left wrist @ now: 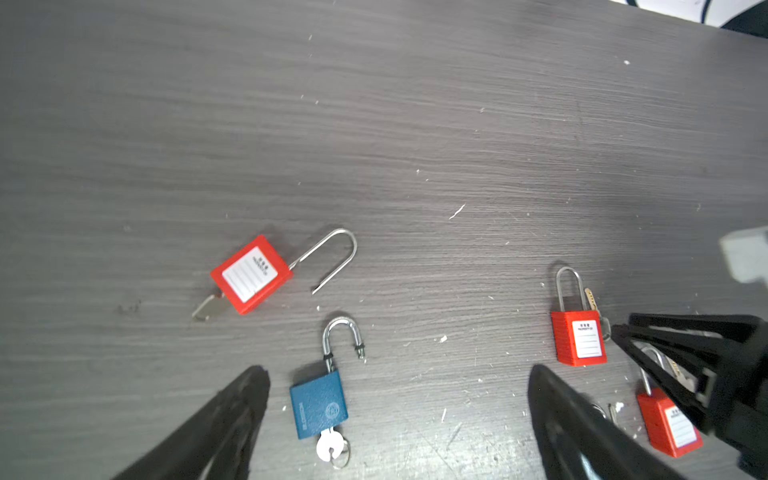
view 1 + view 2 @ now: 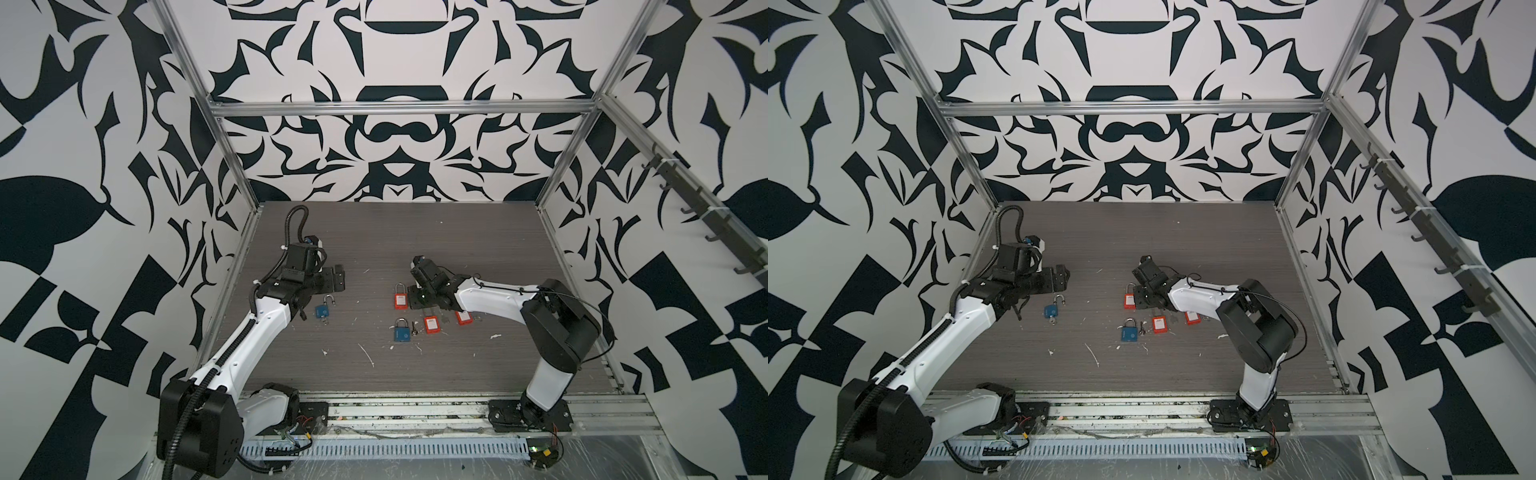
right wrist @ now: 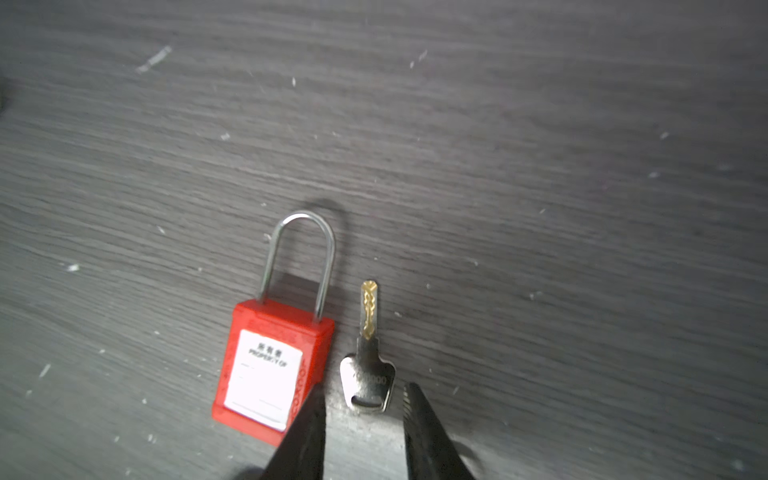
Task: Lock with the key
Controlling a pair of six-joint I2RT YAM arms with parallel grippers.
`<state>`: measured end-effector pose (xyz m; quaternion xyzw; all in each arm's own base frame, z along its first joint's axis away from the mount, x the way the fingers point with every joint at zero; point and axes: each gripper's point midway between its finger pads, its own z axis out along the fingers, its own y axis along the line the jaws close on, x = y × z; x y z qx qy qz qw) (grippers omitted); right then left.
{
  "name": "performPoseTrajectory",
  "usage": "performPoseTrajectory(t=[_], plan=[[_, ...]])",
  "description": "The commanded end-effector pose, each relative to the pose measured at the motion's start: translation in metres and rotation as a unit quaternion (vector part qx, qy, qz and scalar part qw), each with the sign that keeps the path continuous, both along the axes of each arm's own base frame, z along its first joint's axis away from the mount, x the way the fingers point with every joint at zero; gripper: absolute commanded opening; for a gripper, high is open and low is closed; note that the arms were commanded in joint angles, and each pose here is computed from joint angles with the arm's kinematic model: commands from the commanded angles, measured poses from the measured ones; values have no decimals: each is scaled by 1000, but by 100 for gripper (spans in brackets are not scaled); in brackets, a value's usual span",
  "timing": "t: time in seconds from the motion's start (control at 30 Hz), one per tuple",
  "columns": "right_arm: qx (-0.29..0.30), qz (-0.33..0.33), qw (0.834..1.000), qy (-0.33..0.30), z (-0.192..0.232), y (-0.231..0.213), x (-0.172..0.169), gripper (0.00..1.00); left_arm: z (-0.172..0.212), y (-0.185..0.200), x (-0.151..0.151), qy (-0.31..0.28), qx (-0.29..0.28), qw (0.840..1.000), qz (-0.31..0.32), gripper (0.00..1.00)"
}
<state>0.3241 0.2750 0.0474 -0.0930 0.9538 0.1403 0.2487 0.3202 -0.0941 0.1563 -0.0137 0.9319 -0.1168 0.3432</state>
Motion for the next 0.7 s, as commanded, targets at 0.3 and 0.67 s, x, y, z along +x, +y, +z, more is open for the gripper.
performPoseTrajectory(t=[0.3,0.67], plan=[[-31,24,995,-92,59,-11,16,36,-84,42,-32,177,6,978,113,99],[-24,36,996,-75,51,-8,9,36,-126,31,-32,235,-19,965,118,99]])
